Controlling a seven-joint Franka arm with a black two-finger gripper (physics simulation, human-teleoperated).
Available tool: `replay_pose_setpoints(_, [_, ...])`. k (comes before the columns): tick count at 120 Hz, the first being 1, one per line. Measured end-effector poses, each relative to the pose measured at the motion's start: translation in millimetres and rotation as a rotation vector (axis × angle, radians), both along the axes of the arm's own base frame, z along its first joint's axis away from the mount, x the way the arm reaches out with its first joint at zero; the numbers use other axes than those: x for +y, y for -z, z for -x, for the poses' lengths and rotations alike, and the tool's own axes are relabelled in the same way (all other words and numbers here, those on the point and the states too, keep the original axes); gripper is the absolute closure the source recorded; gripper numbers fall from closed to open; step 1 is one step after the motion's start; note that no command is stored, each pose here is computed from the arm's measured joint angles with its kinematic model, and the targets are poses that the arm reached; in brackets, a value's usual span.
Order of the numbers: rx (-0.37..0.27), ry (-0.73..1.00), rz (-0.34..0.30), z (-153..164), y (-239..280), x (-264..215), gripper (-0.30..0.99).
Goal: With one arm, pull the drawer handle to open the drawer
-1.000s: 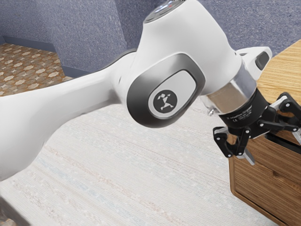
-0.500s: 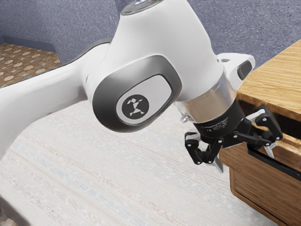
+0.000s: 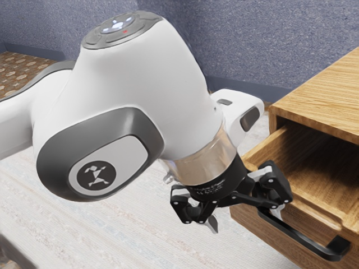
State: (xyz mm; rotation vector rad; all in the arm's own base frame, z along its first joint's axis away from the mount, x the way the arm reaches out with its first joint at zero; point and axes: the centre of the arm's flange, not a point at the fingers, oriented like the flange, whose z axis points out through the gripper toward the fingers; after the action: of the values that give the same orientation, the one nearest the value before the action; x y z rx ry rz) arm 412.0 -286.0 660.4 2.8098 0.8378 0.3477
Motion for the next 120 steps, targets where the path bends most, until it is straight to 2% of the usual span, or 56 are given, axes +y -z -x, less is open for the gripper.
replay_pose_setpoints(12, [-0.015, -0.004, -0.007, 18, -5, 2, 0.0])
replay_pose_setpoints(26, [-0.055, -0.011, 0.029, 38, -32, 18, 0.0])
replay_pose_setpoints(40, [-0.137, 0.0, 0.074, 50, -89, 19, 0.0])
replay_pose_setpoints(46, [-0.173, 0.013, 0.081, 48, -117, 19, 0.0])
replay_pose_setpoints(53, [-0.185, 0.023, 0.074, 26, -136, 26, 0.0])
replay_pose_setpoints(72, [-0.155, 0.006, 0.009, -54, -153, 122, 0.0])
replay_pose_setpoints(78, [-0.142, 0.011, -0.051, -67, -157, 161, 0.0])
replay_pose_setpoints(86, [-0.111, 0.057, -0.141, -73, -155, 189, 0.0])
replay_pose_setpoints(95, [-0.066, 0.138, -0.206, -77, -146, 196, 0.0])
replay_pose_setpoints(110, [-0.022, 0.264, -0.27, -75, -139, 199, 0.0])
replay_pose_setpoints(120, [0.008, 0.297, -0.292, -77, -134, 222, 0.0])
